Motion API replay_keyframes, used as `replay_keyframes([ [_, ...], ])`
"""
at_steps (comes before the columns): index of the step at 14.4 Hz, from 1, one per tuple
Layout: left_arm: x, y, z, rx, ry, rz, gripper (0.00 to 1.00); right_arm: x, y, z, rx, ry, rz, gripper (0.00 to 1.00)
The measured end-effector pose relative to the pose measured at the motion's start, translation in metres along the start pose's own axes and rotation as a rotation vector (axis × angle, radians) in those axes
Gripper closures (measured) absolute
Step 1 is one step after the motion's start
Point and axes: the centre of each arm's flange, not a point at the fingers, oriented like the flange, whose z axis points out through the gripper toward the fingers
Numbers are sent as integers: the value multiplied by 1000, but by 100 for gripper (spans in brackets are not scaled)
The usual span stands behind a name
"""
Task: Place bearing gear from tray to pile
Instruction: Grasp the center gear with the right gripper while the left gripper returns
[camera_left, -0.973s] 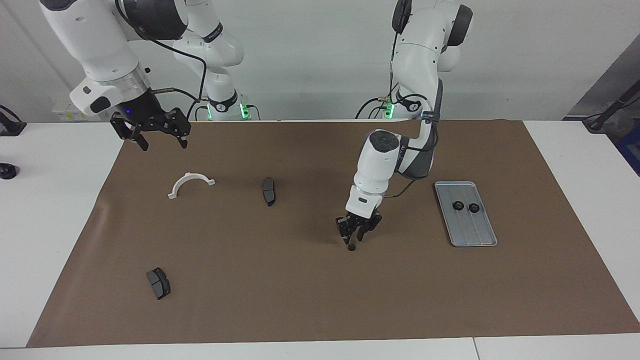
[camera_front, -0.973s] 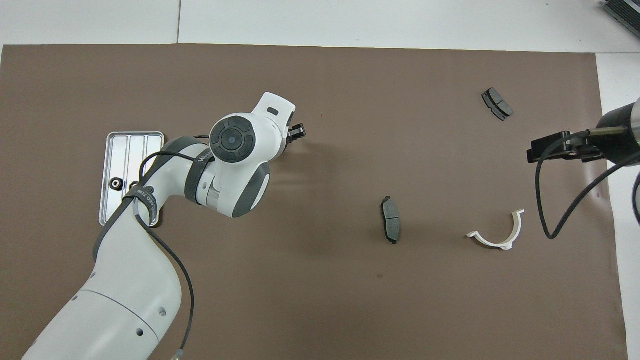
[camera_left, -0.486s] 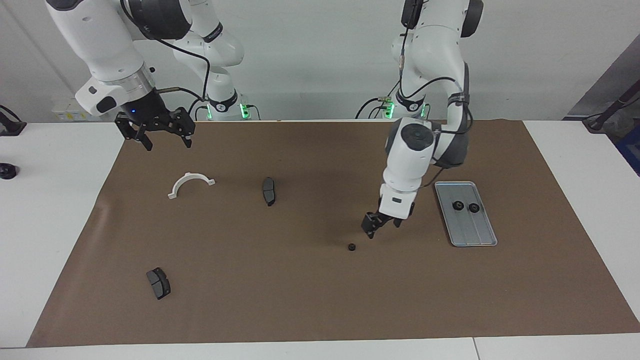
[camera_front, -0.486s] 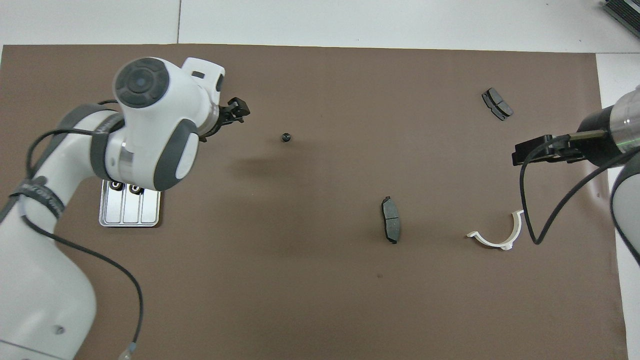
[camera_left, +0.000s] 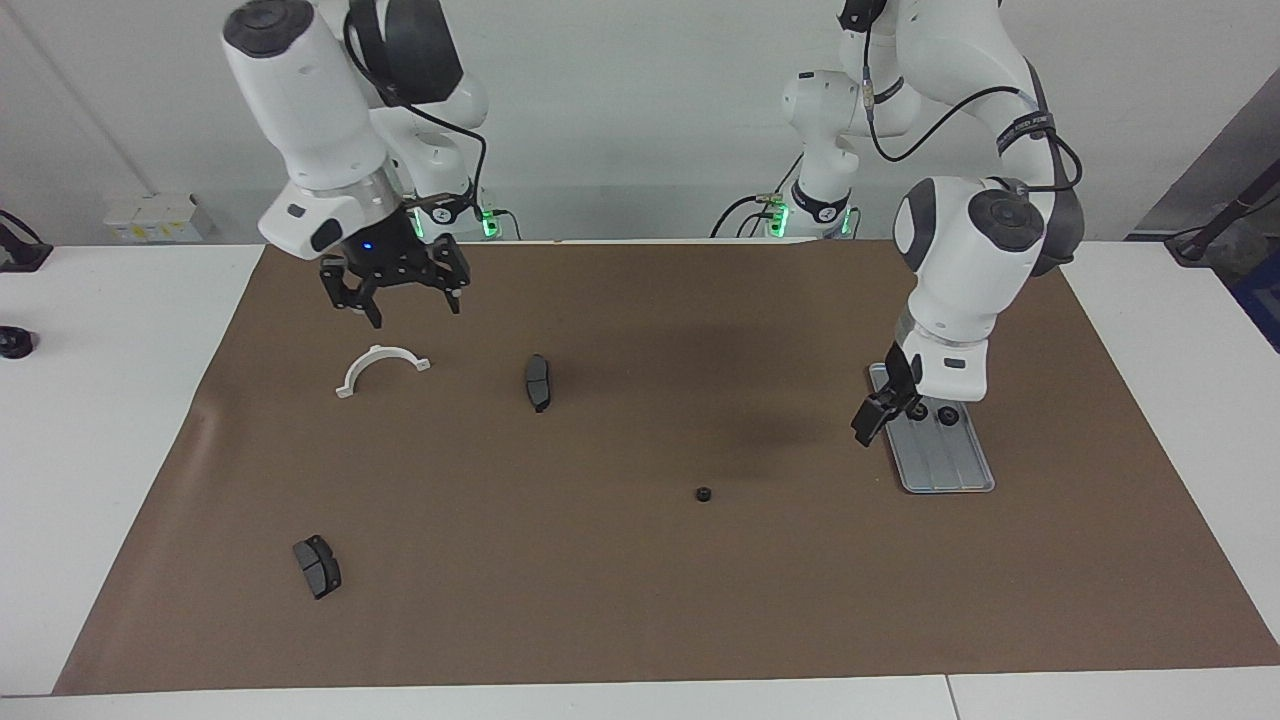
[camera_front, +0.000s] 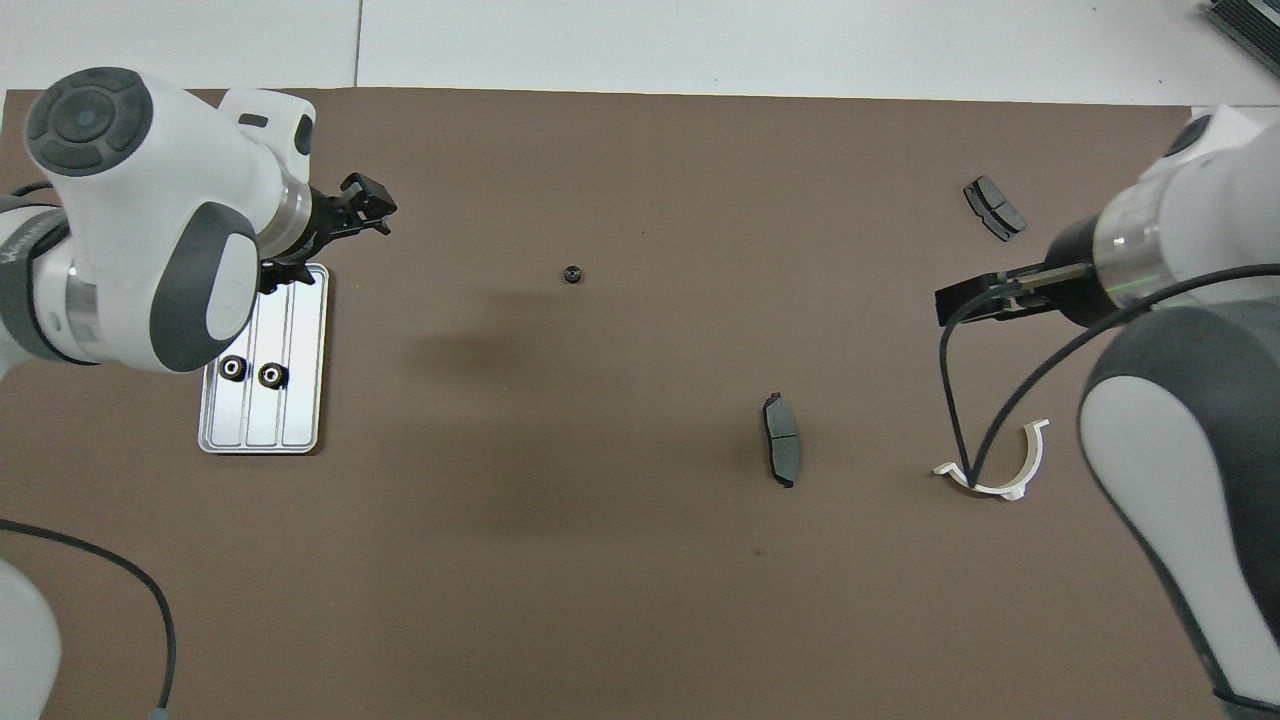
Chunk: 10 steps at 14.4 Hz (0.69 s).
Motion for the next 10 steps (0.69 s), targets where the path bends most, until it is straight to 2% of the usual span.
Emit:
replay_keyframes([
  [1, 5, -17, 13, 11, -12, -4, 0, 8, -21, 19, -4, 6, -7, 0],
  [3, 14, -54, 41, -4, 7, 4, 0, 22, -62, 55, 13, 41, 11, 0],
  [6, 9, -102, 78, -18, 30, -30, 0, 34, -119, 102, 36, 109, 22, 0],
  [10, -11, -119, 103, -20, 30, -71, 3, 51, -192, 174, -12, 171, 7, 0],
])
